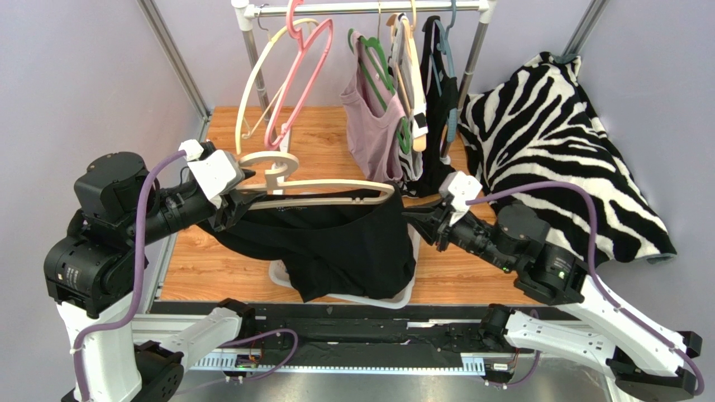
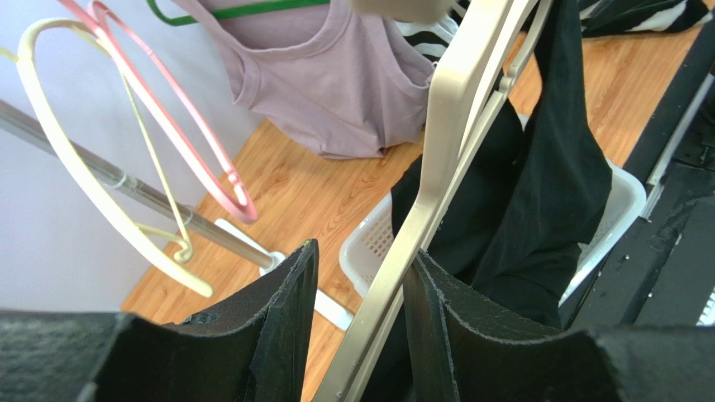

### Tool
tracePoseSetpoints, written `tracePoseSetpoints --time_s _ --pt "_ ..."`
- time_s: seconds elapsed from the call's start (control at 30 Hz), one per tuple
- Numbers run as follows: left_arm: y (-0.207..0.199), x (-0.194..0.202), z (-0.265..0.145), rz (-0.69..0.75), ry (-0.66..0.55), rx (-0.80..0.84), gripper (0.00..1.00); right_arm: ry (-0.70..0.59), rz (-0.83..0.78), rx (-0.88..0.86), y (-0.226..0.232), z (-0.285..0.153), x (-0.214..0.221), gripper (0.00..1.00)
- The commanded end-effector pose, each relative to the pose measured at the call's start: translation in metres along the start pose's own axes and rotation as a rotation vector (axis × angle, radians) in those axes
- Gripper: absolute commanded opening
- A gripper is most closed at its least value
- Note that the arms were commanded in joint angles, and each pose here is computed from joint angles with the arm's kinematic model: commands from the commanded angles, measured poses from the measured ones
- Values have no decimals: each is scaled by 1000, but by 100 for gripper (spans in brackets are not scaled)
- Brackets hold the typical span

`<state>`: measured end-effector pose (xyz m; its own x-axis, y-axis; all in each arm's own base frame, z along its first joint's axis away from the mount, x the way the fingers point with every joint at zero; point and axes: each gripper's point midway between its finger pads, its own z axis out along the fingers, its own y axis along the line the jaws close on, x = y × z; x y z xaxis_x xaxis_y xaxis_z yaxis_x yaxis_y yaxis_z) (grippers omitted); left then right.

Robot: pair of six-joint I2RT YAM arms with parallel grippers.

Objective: Remove the tank top from the hanger

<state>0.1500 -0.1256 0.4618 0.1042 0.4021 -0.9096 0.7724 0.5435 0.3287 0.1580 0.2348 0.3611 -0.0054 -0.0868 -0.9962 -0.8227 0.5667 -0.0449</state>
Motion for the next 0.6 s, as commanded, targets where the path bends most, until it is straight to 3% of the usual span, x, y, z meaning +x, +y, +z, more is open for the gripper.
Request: tracePoseSetpoints --time_s 0.0,0.4,0.57 --pt "15 -19 -5 4 -63 -81 0 -41 9 44 -9 -18 -9 30" --pt "6 -30 -10 -20 -108 -42 0 -45 37 -85 16 9 -12 32" --pt "2 -33 -10 -17 -121 -16 0 -53 41 -108 21 21 -14 26"
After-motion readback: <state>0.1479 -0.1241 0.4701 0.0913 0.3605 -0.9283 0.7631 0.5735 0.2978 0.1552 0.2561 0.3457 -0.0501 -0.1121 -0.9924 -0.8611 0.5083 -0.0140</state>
